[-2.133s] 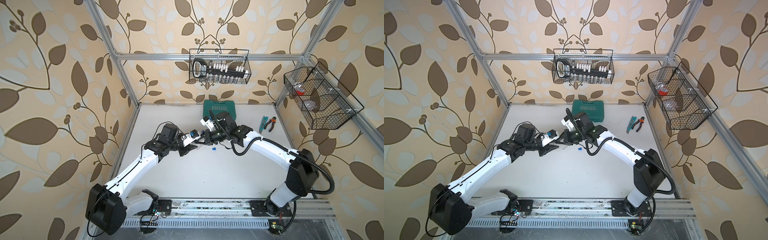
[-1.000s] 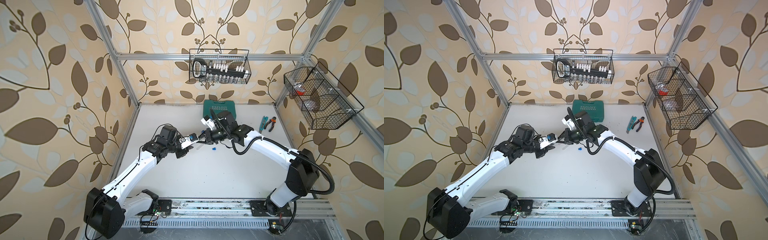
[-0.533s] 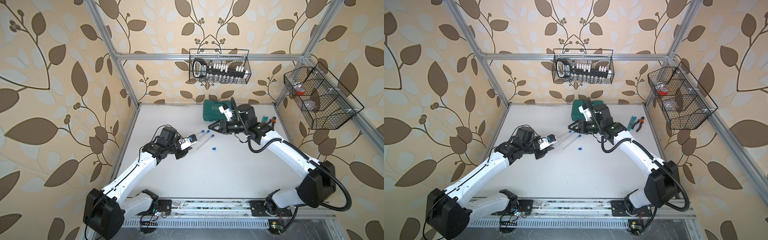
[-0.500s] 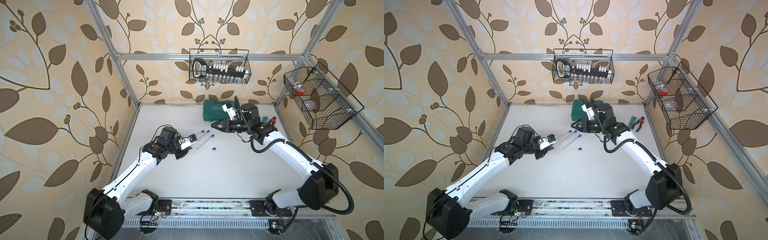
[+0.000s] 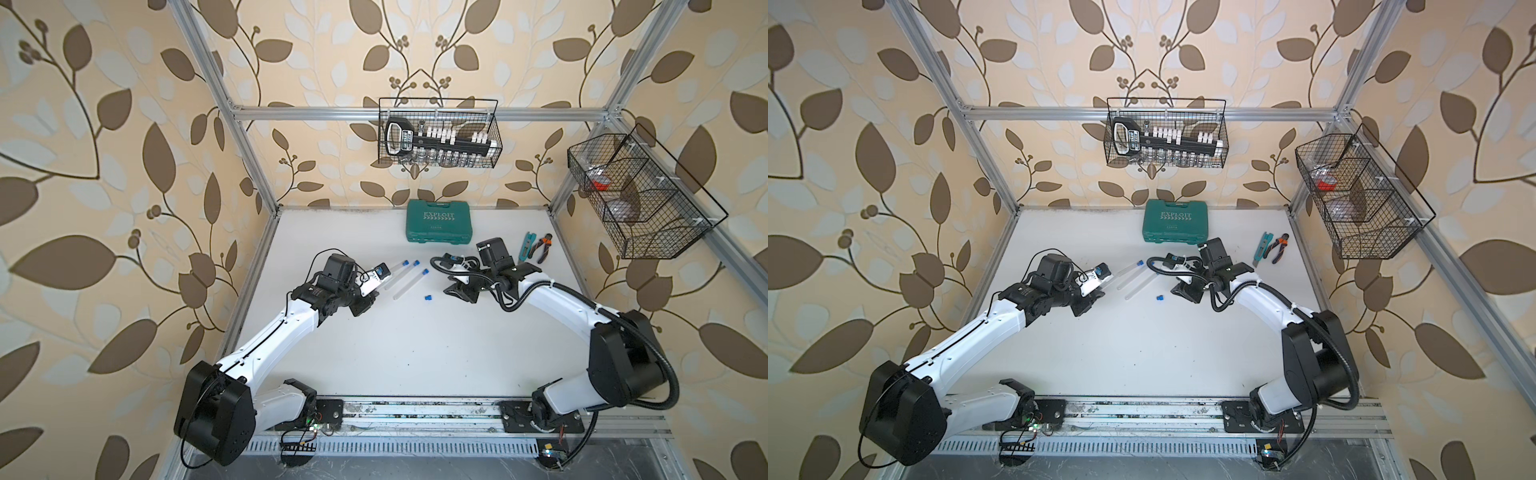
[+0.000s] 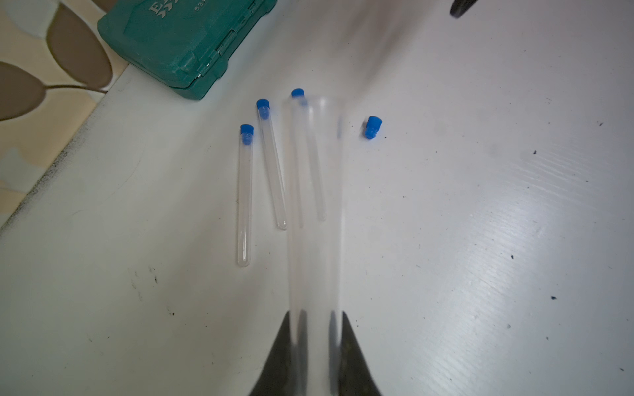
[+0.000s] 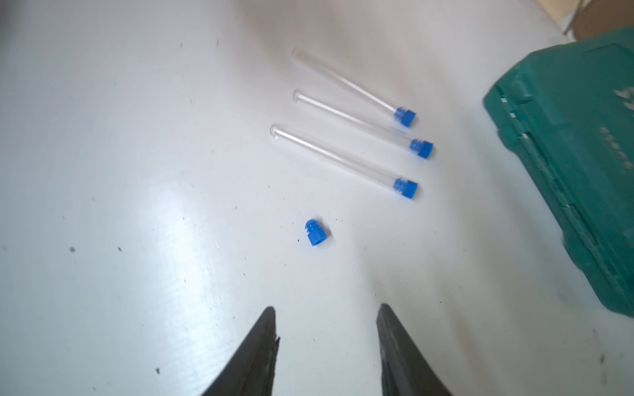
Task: Insert stoppers into test tubes
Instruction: Pick up the stopper from the center of the board.
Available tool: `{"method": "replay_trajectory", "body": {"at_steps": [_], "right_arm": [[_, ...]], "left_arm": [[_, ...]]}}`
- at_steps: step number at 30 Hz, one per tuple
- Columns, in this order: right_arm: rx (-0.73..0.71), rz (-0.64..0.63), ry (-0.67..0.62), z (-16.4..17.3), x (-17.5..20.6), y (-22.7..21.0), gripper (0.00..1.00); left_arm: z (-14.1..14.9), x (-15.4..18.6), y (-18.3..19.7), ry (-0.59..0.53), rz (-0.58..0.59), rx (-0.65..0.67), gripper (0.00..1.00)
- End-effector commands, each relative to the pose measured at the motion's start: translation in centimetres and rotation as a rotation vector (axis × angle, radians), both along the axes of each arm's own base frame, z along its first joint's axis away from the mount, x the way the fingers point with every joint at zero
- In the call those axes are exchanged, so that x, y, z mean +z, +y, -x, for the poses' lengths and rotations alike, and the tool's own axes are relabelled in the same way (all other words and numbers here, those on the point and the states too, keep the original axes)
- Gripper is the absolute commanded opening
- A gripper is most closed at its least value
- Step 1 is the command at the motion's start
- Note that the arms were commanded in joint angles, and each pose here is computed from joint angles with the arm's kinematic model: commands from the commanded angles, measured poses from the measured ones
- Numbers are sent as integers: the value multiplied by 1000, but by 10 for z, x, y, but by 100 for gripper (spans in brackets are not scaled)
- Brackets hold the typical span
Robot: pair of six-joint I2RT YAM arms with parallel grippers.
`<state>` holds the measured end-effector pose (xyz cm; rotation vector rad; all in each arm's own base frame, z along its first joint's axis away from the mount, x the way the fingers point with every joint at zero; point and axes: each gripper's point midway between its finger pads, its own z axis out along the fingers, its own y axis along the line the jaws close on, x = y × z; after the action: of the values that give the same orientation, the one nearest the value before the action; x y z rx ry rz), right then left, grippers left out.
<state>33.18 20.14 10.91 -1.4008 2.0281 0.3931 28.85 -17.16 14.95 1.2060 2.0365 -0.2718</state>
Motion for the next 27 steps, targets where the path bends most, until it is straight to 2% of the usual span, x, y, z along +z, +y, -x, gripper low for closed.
{"method": "replay_trajectory", "body": {"at_steps": [1, 6, 13, 27], "right_arm": [[269, 128, -101, 6, -25, 3, 46], [318, 199, -51, -1, -53, 11, 47], [322, 219, -11, -9, -75, 21, 46], [349, 189, 48, -12, -88, 35, 42]], "left_arm": [[-6, -2, 3, -17, -3, 24, 0], [-3, -4, 3, -9, -10, 11, 0], [-1, -5, 2, -14, -1, -1, 0], [1, -3, 1, -3, -5, -12, 0]]}}
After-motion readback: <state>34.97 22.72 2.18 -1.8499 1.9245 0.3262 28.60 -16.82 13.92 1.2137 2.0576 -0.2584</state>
